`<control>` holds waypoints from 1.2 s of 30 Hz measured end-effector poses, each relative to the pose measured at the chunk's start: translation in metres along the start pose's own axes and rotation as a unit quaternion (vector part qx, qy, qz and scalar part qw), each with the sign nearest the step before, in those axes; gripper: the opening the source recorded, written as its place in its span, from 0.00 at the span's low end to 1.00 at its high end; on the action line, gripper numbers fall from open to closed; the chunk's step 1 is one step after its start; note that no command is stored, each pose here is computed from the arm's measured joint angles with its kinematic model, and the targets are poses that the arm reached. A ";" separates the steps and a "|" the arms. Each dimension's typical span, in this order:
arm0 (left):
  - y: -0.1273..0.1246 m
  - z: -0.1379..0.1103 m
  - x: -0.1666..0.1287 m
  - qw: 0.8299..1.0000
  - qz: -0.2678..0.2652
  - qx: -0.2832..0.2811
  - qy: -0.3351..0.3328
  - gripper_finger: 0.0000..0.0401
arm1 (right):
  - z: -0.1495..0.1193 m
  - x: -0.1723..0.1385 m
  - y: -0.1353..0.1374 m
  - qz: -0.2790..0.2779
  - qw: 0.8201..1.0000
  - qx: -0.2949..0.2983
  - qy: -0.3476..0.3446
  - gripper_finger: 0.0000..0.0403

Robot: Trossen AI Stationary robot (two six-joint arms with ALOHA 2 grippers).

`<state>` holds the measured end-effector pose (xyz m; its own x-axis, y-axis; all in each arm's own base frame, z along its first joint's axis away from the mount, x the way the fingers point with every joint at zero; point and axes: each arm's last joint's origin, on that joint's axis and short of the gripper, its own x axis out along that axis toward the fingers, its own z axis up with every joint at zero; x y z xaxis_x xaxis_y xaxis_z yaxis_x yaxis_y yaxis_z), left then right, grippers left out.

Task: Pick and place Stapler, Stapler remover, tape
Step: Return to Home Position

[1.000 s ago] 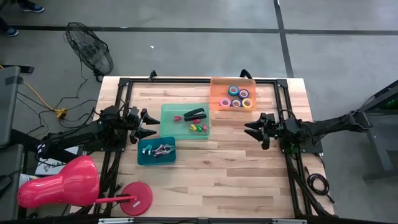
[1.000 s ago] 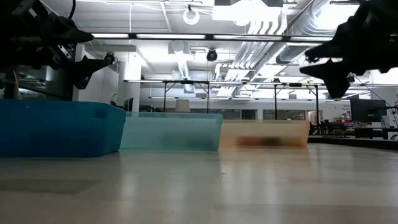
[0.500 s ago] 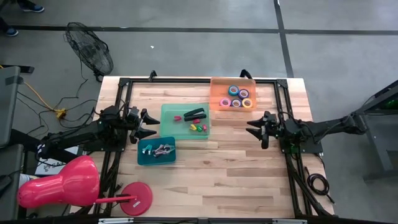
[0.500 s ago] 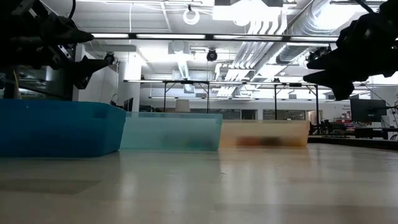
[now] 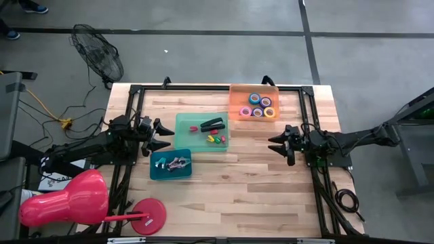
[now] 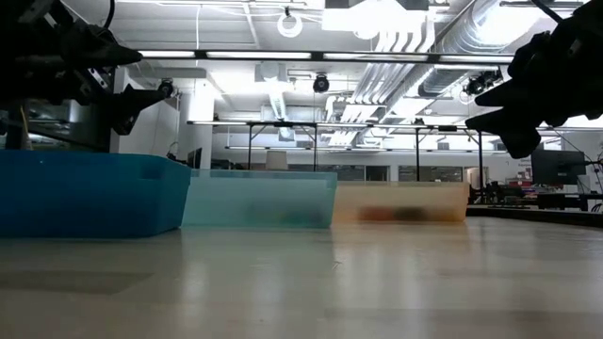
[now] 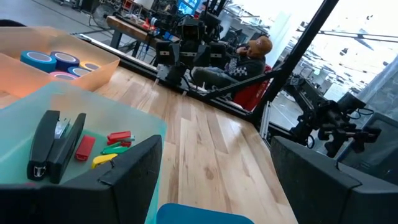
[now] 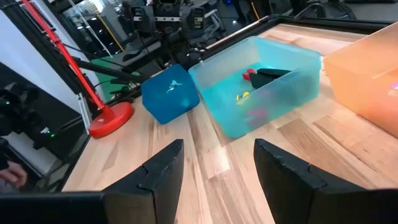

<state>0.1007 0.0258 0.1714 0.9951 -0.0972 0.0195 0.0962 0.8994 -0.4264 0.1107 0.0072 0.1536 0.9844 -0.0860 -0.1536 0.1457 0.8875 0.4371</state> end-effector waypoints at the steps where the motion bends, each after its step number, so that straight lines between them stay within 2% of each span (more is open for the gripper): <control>1: 0.000 0.000 0.000 1.000 0.000 0.000 0.000 0.74 | 0.000 0.000 0.000 0.000 1.000 0.000 0.000 0.46; 36: -0.001 0.000 0.000 1.000 -0.005 0.000 0.002 0.74 | 0.000 0.000 0.000 0.000 1.000 0.000 0.000 0.46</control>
<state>0.1009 0.0250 0.1713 0.9940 -0.1078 0.0192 0.1056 0.8981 -0.4269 0.1107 0.0072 0.1535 0.9843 -0.0860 -0.1539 0.1458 0.8877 0.4366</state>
